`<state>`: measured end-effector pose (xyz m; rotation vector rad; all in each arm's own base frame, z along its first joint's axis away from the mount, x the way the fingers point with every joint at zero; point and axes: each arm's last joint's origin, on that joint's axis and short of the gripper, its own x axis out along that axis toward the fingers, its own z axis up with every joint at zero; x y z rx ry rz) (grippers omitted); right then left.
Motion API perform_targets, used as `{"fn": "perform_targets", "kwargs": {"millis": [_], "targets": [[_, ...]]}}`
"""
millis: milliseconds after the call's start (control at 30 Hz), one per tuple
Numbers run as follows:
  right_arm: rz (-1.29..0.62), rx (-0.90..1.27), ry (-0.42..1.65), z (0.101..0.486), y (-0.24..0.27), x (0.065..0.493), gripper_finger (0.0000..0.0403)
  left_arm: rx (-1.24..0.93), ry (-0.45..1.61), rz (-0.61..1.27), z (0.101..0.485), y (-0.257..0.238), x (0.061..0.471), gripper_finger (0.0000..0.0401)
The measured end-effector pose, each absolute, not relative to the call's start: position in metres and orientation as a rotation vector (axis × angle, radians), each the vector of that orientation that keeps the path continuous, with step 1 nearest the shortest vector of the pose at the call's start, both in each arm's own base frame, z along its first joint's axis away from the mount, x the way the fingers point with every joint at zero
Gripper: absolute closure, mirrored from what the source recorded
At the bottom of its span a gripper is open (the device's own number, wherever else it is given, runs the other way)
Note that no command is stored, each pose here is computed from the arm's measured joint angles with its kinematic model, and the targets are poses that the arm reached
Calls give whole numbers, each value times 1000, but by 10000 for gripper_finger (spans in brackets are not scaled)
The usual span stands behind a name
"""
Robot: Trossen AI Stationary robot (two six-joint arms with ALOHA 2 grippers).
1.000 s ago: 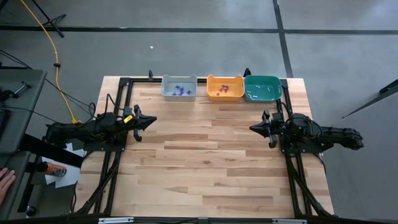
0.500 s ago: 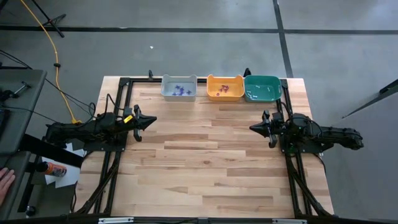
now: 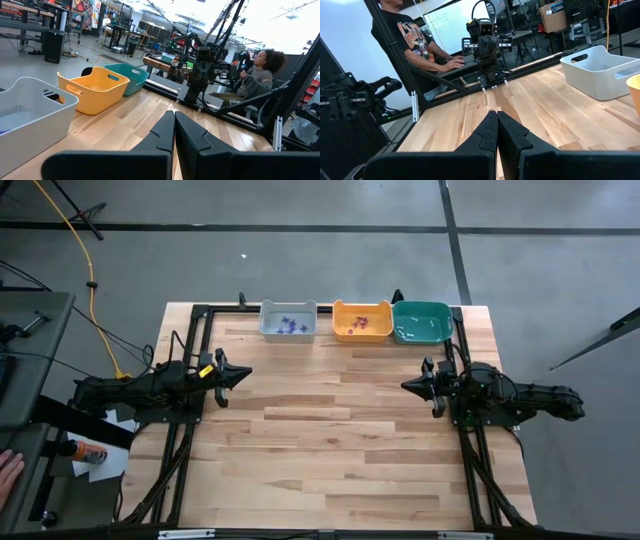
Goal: Sort Halloween decoration
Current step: Return to Home Position
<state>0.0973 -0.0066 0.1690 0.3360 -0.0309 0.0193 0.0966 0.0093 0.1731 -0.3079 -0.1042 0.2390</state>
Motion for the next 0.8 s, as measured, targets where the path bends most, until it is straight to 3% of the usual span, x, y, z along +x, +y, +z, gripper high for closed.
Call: {"fn": "perform_targets", "kwargs": {"millis": [800], "targets": [[23,336,-30,169,-7,97,402,-308,-104,239,173,9,97,400]]}}
